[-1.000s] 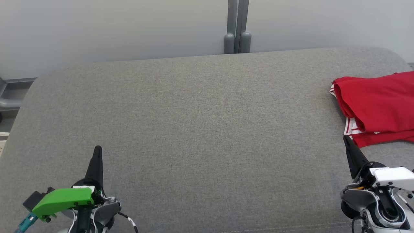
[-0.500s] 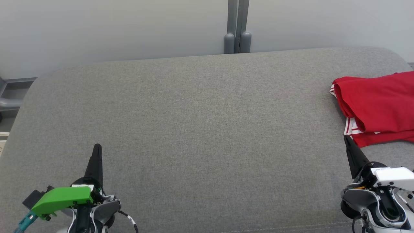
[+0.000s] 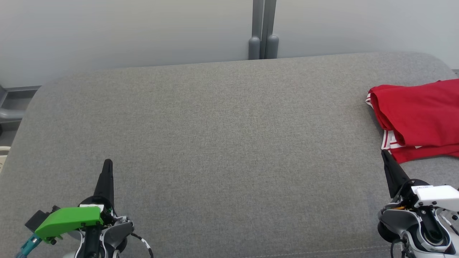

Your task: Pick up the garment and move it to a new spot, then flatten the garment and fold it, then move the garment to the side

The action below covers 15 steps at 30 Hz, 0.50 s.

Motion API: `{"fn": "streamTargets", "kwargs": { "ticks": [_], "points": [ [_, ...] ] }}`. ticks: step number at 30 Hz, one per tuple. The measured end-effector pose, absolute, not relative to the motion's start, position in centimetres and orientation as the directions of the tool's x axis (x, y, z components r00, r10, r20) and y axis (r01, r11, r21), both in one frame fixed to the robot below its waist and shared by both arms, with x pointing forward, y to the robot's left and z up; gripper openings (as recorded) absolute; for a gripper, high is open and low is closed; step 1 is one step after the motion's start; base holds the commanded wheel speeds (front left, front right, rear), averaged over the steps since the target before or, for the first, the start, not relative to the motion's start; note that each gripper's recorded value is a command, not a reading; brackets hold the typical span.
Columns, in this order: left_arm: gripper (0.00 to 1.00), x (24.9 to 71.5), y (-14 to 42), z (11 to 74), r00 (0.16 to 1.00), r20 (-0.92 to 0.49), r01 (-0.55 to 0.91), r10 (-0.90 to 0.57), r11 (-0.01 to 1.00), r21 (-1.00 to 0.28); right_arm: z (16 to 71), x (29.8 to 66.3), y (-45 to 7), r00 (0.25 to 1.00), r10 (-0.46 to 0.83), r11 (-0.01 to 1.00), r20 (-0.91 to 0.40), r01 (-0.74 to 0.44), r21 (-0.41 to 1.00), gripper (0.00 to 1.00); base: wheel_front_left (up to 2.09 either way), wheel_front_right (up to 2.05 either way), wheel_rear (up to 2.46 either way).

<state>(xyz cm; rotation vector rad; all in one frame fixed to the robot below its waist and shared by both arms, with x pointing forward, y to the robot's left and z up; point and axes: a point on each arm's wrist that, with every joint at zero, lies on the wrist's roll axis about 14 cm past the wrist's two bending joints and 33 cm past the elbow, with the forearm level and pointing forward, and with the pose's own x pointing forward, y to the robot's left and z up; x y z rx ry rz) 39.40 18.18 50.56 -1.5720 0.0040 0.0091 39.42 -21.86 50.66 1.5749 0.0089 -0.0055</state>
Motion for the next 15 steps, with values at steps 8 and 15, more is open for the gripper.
{"fn": "streamTargets", "kwargs": {
  "ticks": [8, 15],
  "points": [
    [0.0, 39.4, 18.18, 50.56, 1.0, -0.008, -0.008, 0.003, -0.001, -1.0, 50.65, 39.41, -21.88, 1.0, 0.001, -0.003, -0.009, 0.009, 1.0, 0.0, 0.0, 0.0, 0.0],
    [0.0, 39.4, 18.18, 50.55, 1.0, -0.008, -0.008, 0.003, -0.001, -1.0, 50.65, 39.41, -21.88, 1.0, 0.0, -0.004, -0.009, 0.009, 1.0, 0.0, 0.0, 0.0, 0.0]
  ]
}}
